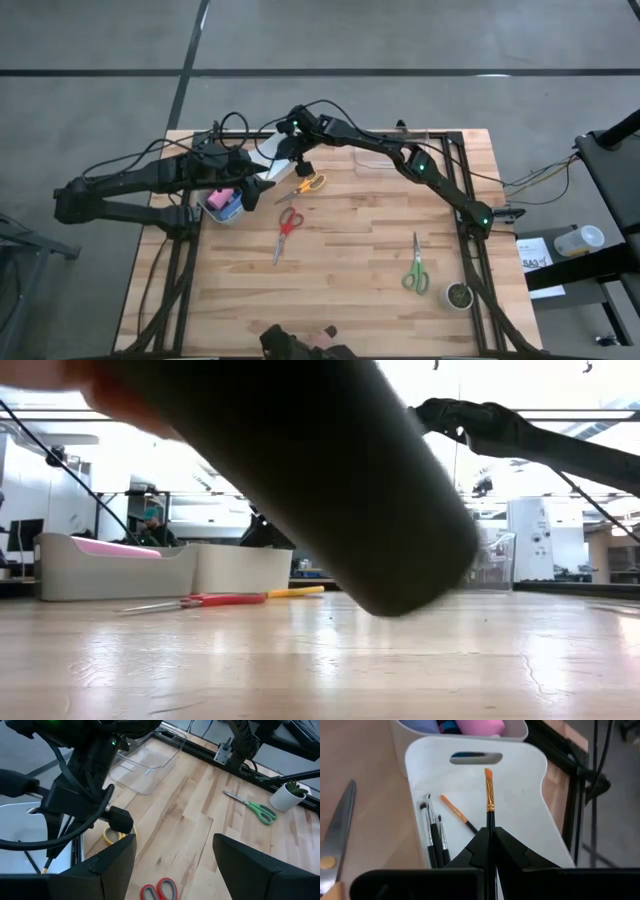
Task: Pick & Place Paint Supplies
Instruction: Put the gold paint brush into the white bin
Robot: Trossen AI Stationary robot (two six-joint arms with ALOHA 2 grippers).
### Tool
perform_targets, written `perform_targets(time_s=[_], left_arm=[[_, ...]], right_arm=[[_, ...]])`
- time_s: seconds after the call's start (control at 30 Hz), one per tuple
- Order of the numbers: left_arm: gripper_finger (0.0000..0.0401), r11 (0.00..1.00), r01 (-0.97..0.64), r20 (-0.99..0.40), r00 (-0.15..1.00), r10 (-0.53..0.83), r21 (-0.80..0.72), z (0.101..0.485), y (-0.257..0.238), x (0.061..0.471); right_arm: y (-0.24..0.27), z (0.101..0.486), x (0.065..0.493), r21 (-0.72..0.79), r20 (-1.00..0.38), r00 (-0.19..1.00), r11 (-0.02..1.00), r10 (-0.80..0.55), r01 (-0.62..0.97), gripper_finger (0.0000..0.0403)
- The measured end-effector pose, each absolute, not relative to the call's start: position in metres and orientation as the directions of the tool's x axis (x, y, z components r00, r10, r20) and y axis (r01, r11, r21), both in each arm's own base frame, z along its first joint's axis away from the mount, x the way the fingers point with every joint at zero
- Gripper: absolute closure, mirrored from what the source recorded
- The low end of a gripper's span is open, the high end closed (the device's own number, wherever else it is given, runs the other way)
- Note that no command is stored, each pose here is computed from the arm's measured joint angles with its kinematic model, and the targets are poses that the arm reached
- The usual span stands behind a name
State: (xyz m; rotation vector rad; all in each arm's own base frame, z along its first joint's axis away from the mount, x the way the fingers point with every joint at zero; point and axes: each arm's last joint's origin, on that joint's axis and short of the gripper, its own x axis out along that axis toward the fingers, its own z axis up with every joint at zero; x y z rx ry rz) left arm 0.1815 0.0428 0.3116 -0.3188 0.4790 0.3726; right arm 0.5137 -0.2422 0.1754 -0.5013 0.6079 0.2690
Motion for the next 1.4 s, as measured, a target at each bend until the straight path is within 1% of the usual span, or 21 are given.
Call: perform_targets(time_s=[0.23, 0.43, 1.17, 1.33, 1.4], left_arm=[[0.013, 0.884, -0.418, -0.504, 0.821, 0.27, -0.208, 0.3113, 0.0427, 0.1813], [0.013, 0.884, -0.419, -0.508, 0.818, 0.27, -0.207, 0.3108, 0.0427, 0.1811], [0.013, 0.884, -0.419, -0.507, 0.819, 0.27, -0.207, 0.3108, 0.0427, 0.1811], [0.013, 0.884, -0.419, -0.507, 0.819, 0.27, -0.207, 0.3109, 0.0427, 0.1811], [0.013, 0.884, -0.419, -0.507, 0.819, 0.27, -0.207, 0.3109, 0.0427, 0.1811]], right_arm=[[-0.2389, 0.1779, 0.516, -0.428, -0.571, 0.807, 0.784, 0.15, -0.449, 0.0388], [-0.2378, 0.1762, 0.5165, -0.475, -0.57, 0.806, 0.736, 0.161, -0.483, 0.0388], [-0.2376, 0.1743, 0.5167, -0.471, -0.572, 0.804, 0.738, 0.162, -0.484, 0.0388], [-0.2376, 0.1743, 0.5167, -0.495, -0.572, 0.804, 0.713, 0.162, -0.496, 0.0387], [-0.2374, 0.1743, 0.5168, -0.505, -0.572, 0.804, 0.703, 0.162, -0.501, 0.0381]])
